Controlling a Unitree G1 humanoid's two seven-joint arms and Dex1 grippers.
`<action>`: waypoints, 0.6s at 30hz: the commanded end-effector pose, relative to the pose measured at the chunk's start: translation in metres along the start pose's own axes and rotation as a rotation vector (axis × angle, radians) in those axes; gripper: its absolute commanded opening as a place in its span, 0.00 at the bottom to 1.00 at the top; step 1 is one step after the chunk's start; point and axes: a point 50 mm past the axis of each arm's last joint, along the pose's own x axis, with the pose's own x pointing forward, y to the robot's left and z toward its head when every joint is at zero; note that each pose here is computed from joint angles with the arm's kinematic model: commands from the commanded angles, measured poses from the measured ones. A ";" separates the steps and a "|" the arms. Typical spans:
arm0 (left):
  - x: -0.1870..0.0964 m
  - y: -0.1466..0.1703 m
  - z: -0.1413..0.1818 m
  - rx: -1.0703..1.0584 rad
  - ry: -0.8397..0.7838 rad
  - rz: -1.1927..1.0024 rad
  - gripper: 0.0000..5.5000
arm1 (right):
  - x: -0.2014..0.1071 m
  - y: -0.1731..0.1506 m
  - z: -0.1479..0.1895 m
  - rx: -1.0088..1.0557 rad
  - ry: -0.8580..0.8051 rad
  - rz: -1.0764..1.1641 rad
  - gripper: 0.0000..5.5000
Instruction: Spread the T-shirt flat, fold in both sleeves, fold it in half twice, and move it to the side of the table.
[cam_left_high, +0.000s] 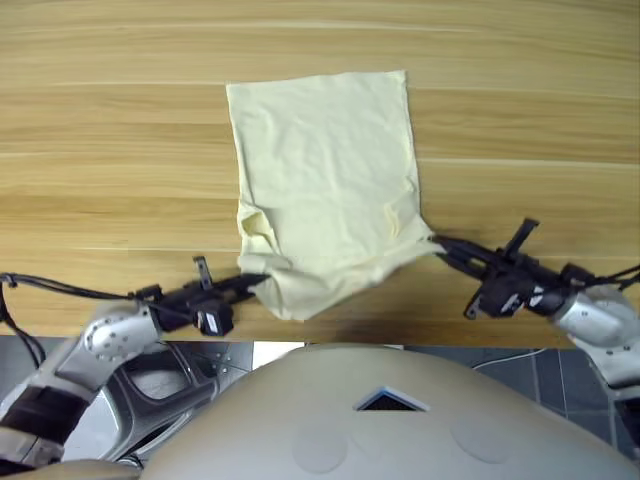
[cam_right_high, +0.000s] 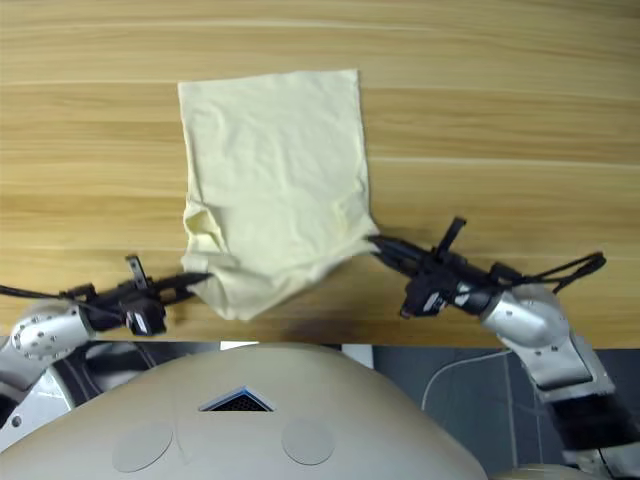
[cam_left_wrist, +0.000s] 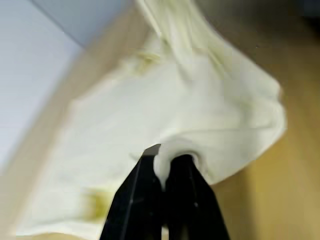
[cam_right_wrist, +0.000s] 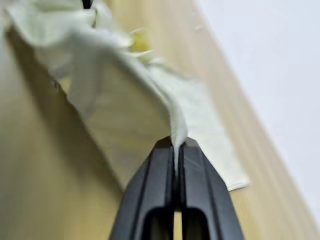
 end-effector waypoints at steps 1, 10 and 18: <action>0.022 0.054 -0.016 -0.055 -0.028 0.244 0.00 | 0.027 -0.019 -0.015 0.051 -0.013 -0.060 0.01; 0.072 0.101 -0.051 -0.218 0.006 0.465 0.00 | 0.103 -0.060 -0.056 0.093 0.030 -0.176 0.01; 0.085 0.111 -0.088 -0.322 0.179 0.590 0.00 | 0.154 -0.100 -0.082 0.173 0.135 -0.344 0.01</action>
